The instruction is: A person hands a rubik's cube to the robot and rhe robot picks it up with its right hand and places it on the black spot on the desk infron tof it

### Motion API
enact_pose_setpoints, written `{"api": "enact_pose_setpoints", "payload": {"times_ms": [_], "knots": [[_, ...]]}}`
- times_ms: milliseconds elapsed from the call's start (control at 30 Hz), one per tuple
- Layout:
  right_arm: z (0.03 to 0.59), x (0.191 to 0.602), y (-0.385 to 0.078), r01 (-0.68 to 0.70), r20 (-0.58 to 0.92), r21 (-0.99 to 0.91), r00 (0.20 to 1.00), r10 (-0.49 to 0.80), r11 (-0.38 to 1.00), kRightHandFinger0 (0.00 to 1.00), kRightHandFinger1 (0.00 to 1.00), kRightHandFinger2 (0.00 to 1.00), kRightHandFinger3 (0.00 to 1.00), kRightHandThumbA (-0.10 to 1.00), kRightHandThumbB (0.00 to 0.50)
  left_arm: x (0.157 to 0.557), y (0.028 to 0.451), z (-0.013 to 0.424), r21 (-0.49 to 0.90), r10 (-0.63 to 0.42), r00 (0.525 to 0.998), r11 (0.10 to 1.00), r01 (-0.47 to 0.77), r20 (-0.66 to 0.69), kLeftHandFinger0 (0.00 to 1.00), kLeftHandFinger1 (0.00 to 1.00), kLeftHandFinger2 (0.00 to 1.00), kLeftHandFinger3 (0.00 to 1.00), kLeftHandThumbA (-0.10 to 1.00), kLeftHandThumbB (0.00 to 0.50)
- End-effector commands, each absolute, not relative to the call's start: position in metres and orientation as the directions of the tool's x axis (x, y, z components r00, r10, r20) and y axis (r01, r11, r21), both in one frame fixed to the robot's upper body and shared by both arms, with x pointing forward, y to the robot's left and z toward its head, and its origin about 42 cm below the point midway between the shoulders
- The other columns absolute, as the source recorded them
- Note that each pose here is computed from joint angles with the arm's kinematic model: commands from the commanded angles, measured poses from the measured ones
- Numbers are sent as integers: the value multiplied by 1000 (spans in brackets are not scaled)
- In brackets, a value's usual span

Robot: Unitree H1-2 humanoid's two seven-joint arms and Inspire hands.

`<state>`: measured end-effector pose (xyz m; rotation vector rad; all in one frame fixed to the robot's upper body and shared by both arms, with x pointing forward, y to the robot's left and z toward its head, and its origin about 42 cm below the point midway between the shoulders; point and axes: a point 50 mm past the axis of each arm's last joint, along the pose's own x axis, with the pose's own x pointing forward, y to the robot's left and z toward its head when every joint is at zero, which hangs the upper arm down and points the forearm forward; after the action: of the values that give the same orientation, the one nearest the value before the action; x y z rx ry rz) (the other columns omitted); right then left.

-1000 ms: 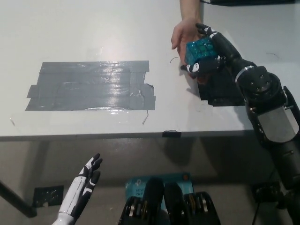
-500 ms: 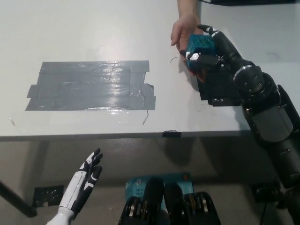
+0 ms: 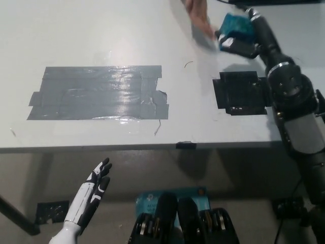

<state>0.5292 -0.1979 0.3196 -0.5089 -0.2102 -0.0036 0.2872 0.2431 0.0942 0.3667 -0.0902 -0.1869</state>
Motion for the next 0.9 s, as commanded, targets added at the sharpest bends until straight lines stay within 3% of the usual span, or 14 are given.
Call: {"api": "enact_pose_setpoints", "payload": {"times_ms": [0,133,200,233,367,467,567,633,667,700,733,767,800,867], "knots": [[369,527,-219,228,428,-407,903,-36,885,93,560,968,923,-100,155,292,248,103,367,-196,977,918,152,86,1000,1000,1000,1000,1000,187],[359,531,-234,270,440,-419,895,-66,867,68,523,949,907,-100,162,291,248,104,359,-195,977,921,152,86,1000,1000,1000,1000,995,177],[344,532,-240,263,397,-439,914,-77,859,15,475,899,859,-100,183,291,247,104,358,-193,977,922,150,88,1000,1000,1000,1000,980,170],[340,532,-241,262,394,-438,916,-79,860,19,471,859,818,-100,219,292,247,104,361,-195,977,920,150,91,1000,1000,1000,1000,982,168],[305,534,-243,240,323,-480,943,-84,844,37,558,965,959,-100,158,292,246,104,364,-195,976,920,150,92,1000,1000,1000,1000,997,175],[275,536,-243,214,270,-493,959,-86,843,14,571,923,967,-100,186,292,246,104,361,-191,977,921,146,93,1000,1000,1000,1000,998,186],[250,538,-244,177,185,-529,979,-90,830,65,623,971,984,-100,166,293,246,105,364,-195,976,920,148,97,1000,1000,1000,1000,1000,185],[238,538,-247,140,143,-547,987,-73,825,181,700,1000,984,-100,187,295,246,106,364,-195,976,920,148,96,1000,1000,1000,1000,1000,179],[234,539,-248,115,107,-560,992,-66,820,263,704,924,939,-100,231,295,246,106,368,-195,976,918,147,97,1000,1000,1000,1000,1000,176],[233,539,-249,51,57,-564,998,-23,824,628,945,1000,1000,89,274,295,246,106,372,-196,976,916,147,96,1000,1000,1000,1000,1000,182],[233,539,-250,-7,5,-578,1000,11,816,1000,1000,1000,1000,271,328,296,247,107,373,-196,976,916,147,99,1000,1000,1000,1000,1000,181],[234,538,-252,-80,-57,-623,997,57,778,1000,1000,1000,1000,529,378,295,247,107,376,-197,976,915,147,97,1000,1000,1000,1000,1000,176],[236,538,-252,-89,-72,-645,996,56,759,1000,1000,1000,1000,616,439,295,246,107,375,-197,976,915,148,97,1000,1000,1000,1000,1000,174],[241,536,-253,-81,-55,-653,997,59,753,1000,1000,1000,1000,695,491,295,246,107,372,-198,975,916,149,96,1000,1000,1000,1000,1000,174]]}}
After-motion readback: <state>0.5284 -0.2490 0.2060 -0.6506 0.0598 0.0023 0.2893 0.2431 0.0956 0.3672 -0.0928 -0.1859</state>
